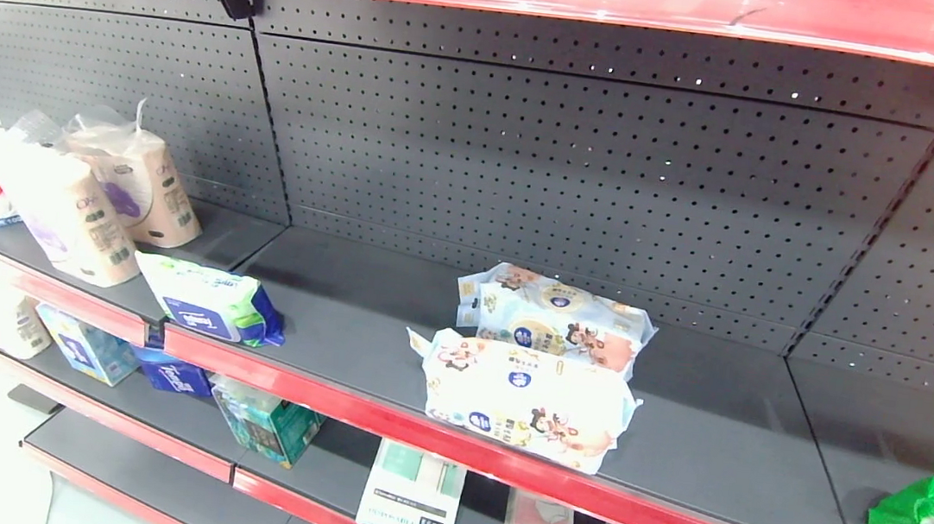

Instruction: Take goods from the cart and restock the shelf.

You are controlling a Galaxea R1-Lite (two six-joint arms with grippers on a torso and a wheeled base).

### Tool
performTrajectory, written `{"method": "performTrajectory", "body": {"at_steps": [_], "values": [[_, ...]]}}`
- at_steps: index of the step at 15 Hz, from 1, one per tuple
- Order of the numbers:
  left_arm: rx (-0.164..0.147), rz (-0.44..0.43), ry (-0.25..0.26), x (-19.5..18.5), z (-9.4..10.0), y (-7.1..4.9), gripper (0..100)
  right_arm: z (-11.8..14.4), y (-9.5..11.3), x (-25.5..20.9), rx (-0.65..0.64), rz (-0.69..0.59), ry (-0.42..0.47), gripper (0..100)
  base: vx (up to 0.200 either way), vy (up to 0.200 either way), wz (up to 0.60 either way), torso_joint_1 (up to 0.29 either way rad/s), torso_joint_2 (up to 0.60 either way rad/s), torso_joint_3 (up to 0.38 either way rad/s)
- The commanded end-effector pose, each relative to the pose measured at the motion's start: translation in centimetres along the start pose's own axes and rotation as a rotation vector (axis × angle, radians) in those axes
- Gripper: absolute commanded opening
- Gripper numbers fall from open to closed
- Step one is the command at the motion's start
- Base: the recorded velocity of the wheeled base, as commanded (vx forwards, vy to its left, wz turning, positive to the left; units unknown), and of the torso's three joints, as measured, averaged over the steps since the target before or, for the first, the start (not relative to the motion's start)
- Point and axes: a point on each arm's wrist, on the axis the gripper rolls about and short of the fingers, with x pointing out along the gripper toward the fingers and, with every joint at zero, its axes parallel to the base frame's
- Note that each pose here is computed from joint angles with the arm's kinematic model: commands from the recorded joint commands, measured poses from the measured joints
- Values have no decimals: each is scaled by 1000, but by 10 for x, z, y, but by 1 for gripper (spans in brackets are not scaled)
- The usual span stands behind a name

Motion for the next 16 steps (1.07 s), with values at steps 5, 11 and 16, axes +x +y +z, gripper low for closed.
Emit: {"method": "performTrajectory", "body": {"at_steps": [5, 11, 16], "values": [[0, -1, 1, 0, 0, 0, 100, 0, 0, 0, 7, -2, 0, 100, 0, 0, -240, 1, 0, 1], [0, -1, 1, 0, 0, 0, 100, 0, 0, 0, 36, -2, -3, 100, 0, 0, -600, 6, 1, 2], [1, -3, 1, 0, 0, 0, 100, 0, 0, 0, 28, 0, -1, 100, 0, 0, -120, 0, 2, 1]]}}
